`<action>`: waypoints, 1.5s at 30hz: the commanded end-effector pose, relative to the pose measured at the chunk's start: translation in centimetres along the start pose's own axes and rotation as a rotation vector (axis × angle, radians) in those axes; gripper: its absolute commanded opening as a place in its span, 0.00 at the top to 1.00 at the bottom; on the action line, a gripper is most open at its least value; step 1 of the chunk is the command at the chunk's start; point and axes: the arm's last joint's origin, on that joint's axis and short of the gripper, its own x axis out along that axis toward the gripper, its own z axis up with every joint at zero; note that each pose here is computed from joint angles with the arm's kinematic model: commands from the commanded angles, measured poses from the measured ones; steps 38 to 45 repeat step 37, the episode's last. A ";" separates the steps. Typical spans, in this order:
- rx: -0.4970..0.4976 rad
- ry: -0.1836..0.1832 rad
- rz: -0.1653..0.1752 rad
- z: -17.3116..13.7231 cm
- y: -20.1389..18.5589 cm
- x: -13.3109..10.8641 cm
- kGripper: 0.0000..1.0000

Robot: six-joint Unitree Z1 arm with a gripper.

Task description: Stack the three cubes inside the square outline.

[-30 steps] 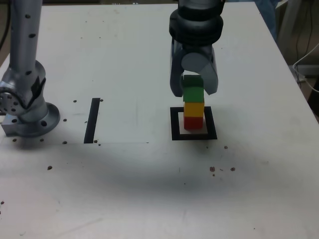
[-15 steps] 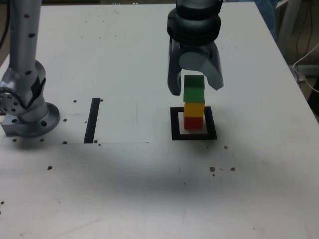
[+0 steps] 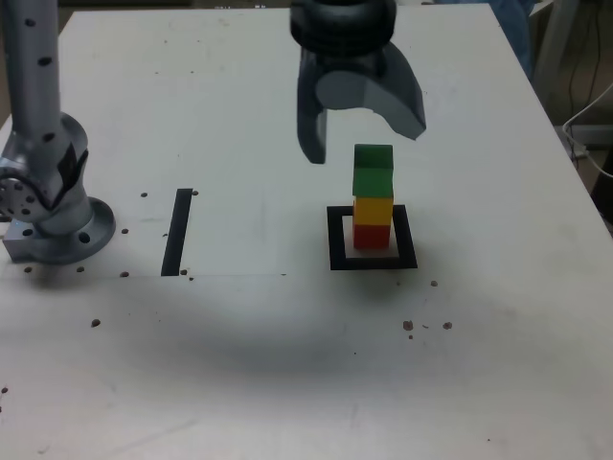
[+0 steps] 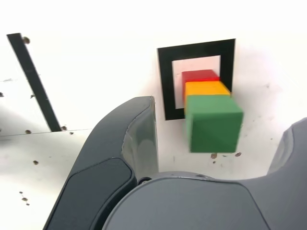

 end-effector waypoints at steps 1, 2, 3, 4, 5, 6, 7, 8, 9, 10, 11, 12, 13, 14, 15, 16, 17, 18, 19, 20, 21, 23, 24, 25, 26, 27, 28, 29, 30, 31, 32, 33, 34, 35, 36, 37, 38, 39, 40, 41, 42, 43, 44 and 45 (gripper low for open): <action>0.000 -0.009 -0.007 -1.5 0.3 -0.6 0.01; 0.001 -0.010 -0.009 -2.2 0.5 -0.7 0.01; 0.003 -0.010 -0.011 -2.8 0.6 -0.9 0.01; 0.007 -0.009 -0.012 -3.4 0.7 -1.0 0.01; 0.012 -0.008 -0.013 -4.0 0.8 -1.1 0.01; 0.017 -0.006 -0.015 -4.6 0.9 -1.1 0.01; 0.022 -0.003 -0.016 -5.1 0.9 -1.1 0.01; 0.027 0.002 -0.019 -5.7 0.9 -1.0 0.01; 0.031 0.010 -0.021 -6.2 0.9 -0.9 0.01; 0.034 0.019 -0.025 -6.8 0.9 -0.7 0.01; 0.036 0.030 -0.028 -7.3 0.9 -0.4 0.01; 0.038 0.043 -0.031 -7.9 0.8 0.0 0.01; 0.039 0.057 -0.034 -8.5 0.8 0.4 0.01; 0.041 0.076 -0.037 -9.3 0.8 1.0 0.01; 0.042 0.090 -0.038 -9.9 0.7 1.5 0.01; 0.043 0.103 -0.039 -10.5 0.7 1.9 0.01; 0.045 0.115 -0.041 -11.0 0.6 2.4 0.01; 0.045 0.126 -0.043 -11.5 0.6 2.8 0.01; 0.046 0.135 -0.047 -11.9 0.6 3.3 0.01; 0.046 0.143 -0.052 -12.3 0.5 3.8 0.01; 0.046 0.149 -0.058 -12.5 0.4 4.3 0.01; 0.046 0.160 -0.071 -13.0 0.3 5.3 0.01; 0.046 0.164 -0.076 -13.2 0.2 5.8 0.01; 0.047 0.167 -0.081 -13.4 0.1 6.3 0.01; 0.049 0.169 -0.084 -13.6 0.0 6.8 0.01; 0.051 0.173 -0.087 -13.8 -0.1 7.2 0.01; 0.053 0.174 -0.091 -14.0 -0.2 7.8 0.01; 0.054 0.175 -0.095 -14.2 -0.3 8.3 0.01; 0.056 0.174 -0.099 -14.5 -0.4 8.9 0.01; 0.057 0.173 -0.103 -14.7 -0.5 9.3 0.01; 0.057 0.172 -0.105 -14.9 -0.6 9.7 0.01; 0.057 0.170 -0.107 -15.0 -0.6 10.0 0.01; 0.056 0.168 -0.107 -15.2 -0.6 10.2 0.01; 0.057 0.169 -0.105 -15.4 -0.6 10.2 0.01; 0.057 0.172 -0.103 -15.4 -0.6 10.2 0.01; 0.057 0.175 -0.101 -15.5 -0.6 10.2 0.01; 0.057 0.175 -0.101 -15.5 -0.6 10.2 0.01; 0.057 0.175 -0.101 -15.5 -0.6 10.2 0.01; 0.057 0.175 -0.101 -15.5 -0.6 10.2 0.01; 0.057 0.175 -0.101 -15.5 -0.6 10.2 0.01; 0.057 0.175 -0.101 -15.5 -0.6 10.2 0.01; 0.057 0.175 -0.101 -15.5 -0.6 10.2 0.01; 0.057 0.175 -0.101 -15.5 -0.6 10.2 0.01; 0.057 0.175 -0.101 -15.5 -0.6 10.2 0.01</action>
